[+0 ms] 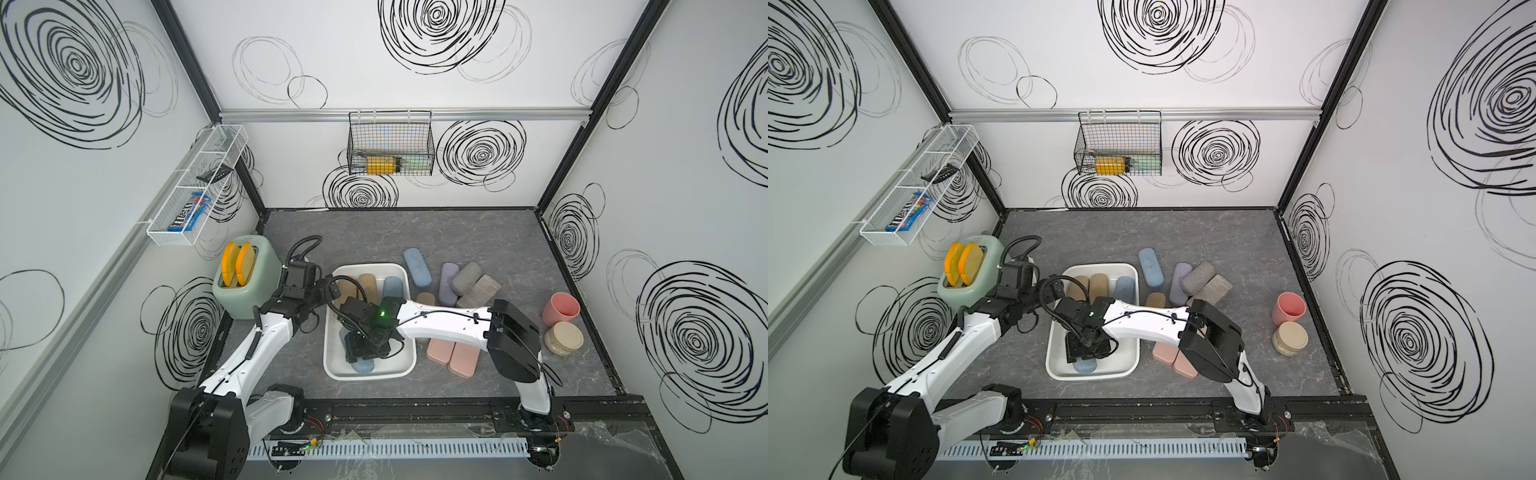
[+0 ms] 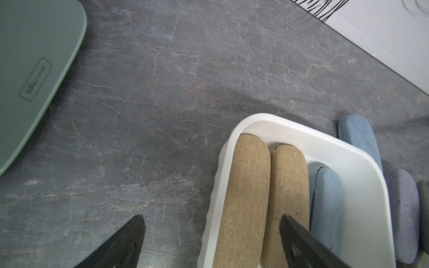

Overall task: Put the glasses cases into the storage boxes
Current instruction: Place the glasses case in the storage box.

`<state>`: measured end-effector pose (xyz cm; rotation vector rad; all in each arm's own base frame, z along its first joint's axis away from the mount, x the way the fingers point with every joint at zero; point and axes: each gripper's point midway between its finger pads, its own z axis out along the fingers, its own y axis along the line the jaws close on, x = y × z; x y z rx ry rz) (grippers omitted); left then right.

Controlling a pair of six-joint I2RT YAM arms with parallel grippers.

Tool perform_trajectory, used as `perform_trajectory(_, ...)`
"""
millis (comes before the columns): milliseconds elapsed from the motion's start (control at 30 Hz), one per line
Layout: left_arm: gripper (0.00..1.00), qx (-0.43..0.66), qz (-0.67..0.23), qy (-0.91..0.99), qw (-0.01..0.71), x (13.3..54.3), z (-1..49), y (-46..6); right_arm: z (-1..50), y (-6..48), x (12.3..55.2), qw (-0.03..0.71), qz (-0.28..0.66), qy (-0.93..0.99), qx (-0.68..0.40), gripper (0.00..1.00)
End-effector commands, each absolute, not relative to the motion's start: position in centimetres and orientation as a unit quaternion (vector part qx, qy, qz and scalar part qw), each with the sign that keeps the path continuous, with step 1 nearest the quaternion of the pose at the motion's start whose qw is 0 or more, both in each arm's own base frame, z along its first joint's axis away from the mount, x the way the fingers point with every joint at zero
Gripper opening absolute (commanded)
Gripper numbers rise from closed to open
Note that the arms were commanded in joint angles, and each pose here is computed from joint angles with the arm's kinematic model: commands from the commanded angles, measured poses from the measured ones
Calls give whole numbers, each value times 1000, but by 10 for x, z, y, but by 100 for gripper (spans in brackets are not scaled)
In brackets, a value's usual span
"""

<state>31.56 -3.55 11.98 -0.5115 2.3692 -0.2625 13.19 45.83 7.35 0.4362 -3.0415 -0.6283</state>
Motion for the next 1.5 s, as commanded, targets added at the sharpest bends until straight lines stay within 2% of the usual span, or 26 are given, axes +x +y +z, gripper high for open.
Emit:
perform_trajectory(0, 94, -197, -109, 908, 354, 321, 128, -38, 79, 466, 139, -11, -190, -972, 136, 52)
perform_trajectory(333, 94, -189, -114, 909, 353, 320, 128, -44, 49, 462, 158, -44, -129, -983, 122, 53)
perform_trajectory(433, 94, -185, -115, 910, 352, 320, 128, -47, 47, 460, 163, -57, -114, -985, 120, 57)
perform_trajectory(667, 94, -179, -119, 912, 348, 320, 126, -51, 52, 471, 160, -64, -133, -981, 126, 74)
perform_trajectory(867, 94, -179, -120, 913, 347, 319, 125, -52, 59, 478, 156, -63, -165, -975, 133, 81)
perform_trajectory(1467, 94, -170, -129, 914, 344, 319, 124, -58, 98, 501, 148, -76, -247, -955, 147, 83)
